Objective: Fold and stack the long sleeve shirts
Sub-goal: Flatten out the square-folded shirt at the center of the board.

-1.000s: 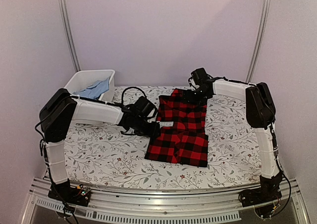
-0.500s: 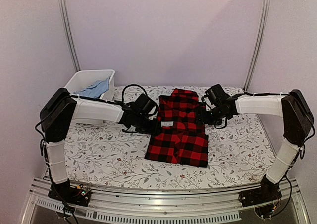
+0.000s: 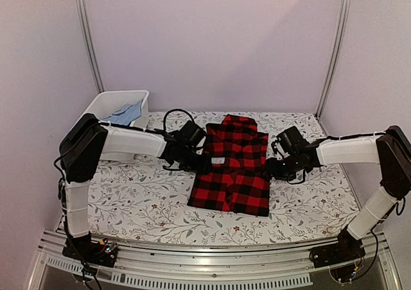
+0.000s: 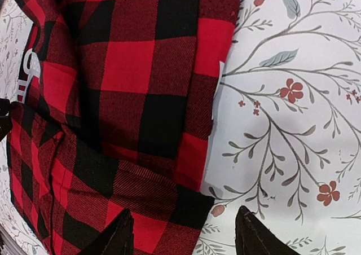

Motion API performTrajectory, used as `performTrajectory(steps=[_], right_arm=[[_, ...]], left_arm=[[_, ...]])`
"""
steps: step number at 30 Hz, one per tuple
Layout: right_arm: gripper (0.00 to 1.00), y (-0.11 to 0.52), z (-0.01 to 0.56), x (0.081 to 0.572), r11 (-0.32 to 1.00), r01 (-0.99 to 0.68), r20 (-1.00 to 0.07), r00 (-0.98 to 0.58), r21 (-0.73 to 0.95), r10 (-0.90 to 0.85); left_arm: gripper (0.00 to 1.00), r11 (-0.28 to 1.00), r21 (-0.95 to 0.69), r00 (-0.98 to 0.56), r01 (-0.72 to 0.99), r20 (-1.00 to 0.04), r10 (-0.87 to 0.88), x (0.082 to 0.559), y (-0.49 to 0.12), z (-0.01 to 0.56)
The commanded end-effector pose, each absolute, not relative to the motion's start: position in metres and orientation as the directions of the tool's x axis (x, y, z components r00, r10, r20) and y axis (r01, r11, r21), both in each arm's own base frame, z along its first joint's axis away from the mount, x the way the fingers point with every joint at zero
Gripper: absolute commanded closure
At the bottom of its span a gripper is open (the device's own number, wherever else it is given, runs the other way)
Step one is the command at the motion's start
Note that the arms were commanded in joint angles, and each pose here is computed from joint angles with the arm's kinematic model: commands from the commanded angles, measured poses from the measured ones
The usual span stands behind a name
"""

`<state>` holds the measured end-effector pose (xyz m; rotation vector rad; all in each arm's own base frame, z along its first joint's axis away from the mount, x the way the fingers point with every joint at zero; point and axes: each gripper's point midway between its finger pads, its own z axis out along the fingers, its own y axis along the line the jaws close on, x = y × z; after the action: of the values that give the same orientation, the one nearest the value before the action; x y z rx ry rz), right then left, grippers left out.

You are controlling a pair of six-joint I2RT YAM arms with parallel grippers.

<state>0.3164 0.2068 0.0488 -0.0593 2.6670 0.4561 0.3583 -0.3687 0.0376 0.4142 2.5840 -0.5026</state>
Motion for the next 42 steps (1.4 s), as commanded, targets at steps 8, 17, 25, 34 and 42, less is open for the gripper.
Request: performTrajectory(steps=[8,17,25,34,42], right_arm=[[0.49,0.223,0.04,0.323,0.915,-0.113,-0.423,-0.904,0.387,0.066],[0.71,0.226,0.042,0.324,0.915,-0.116,-0.419,-0.906,0.386,0.061],[0.82,0.22,0.045,0.319,0.929,-0.108,-0.422,-0.905,0.354,0.055],[0.46,0.216,0.03,0.318,0.936,-0.08,-0.408,-0.91,0.342,0.072],[0.74,0.226,0.026,0.317,0.919,-0.079,-0.384,-0.92,0.386,0.082]], left_arm=[[0.48,0.913,-0.227,-0.852,0.339,-0.486,0.195,0.368,-0.359,0.025],[0.77,0.896,-0.25,-0.837,0.366,-0.51,0.2,0.37,-0.368,0.041],[0.95,0.86,-0.286,-0.819,0.423,-0.526,0.228,0.357,-0.374,0.063],[0.96,0.844,-0.297,-0.815,0.446,-0.525,0.246,0.349,-0.377,0.068],[0.97,0.83,-0.314,-0.812,0.461,-0.528,0.251,0.347,-0.381,0.074]])
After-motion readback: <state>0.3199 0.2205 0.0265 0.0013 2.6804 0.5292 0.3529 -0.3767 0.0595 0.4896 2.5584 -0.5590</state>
